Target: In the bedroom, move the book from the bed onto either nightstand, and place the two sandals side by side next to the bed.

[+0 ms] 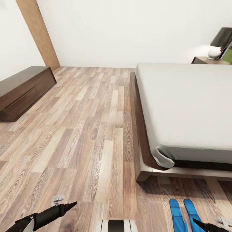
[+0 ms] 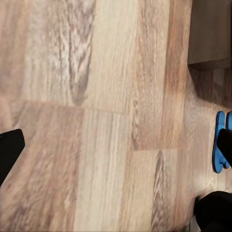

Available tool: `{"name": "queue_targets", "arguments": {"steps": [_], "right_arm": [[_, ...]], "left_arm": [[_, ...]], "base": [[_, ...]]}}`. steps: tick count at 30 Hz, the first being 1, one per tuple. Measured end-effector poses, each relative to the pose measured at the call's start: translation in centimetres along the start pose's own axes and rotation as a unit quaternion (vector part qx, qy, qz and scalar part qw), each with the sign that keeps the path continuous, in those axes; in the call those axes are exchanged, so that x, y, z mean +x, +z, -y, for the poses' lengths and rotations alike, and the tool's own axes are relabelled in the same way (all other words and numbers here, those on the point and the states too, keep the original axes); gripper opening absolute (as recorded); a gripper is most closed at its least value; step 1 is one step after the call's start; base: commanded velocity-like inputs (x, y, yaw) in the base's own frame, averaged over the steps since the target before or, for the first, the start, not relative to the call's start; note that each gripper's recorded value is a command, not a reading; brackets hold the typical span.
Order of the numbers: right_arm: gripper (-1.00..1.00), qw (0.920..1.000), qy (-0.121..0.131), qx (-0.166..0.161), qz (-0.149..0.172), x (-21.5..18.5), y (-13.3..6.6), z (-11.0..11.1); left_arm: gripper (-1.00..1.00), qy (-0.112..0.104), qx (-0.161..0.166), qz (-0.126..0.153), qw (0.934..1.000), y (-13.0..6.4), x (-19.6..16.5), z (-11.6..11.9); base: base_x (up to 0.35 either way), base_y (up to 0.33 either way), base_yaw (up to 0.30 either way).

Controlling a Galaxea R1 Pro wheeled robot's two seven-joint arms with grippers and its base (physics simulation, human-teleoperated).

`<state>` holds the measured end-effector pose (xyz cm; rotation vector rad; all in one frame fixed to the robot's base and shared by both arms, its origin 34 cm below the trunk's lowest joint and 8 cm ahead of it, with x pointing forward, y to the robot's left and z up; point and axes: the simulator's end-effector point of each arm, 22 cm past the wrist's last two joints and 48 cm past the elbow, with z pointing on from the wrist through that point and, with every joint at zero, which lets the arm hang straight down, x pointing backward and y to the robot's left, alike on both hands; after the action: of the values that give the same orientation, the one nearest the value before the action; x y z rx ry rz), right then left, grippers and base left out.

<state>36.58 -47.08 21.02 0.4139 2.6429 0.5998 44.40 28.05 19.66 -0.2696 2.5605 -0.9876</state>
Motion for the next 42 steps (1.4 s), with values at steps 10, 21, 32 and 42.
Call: {"name": "queue_targets", "arguments": {"steps": [10, 21, 32, 42], "right_arm": [[1.00, 0.9998, -0.007, -0.008, 0.018, -1.4, -0.5, -0.9], [1.00, 0.9991, -0.015, -0.016, 0.037, -2.9, -1.2, -1.8], [1.00, 0.9979, -0.023, -0.024, 0.056, -4.4, -1.9, -2.8], [1.00, 0.9964, -0.030, -0.032, 0.073, -5.7, -2.7, -3.6]], "left_arm": [[1.00, 0.012, 0.006, 0.015, 0.9998, -0.6, -1.6, 1.1], [1.00, 0.026, 0.013, 0.032, 0.9991, -1.3, -3.2, 2.4], [1.00, 0.040, 0.019, 0.048, 0.9979, -2.2, -4.9, 3.7], [1.00, 0.052, 0.025, 0.063, 0.9963, -3.0, -6.3, 4.9]], "base": [[0.000, 0.000, 0.000], [0.000, 0.000, 0.000], [0.000, 0.000, 0.000], [0.000, 0.000, 0.000]]}}
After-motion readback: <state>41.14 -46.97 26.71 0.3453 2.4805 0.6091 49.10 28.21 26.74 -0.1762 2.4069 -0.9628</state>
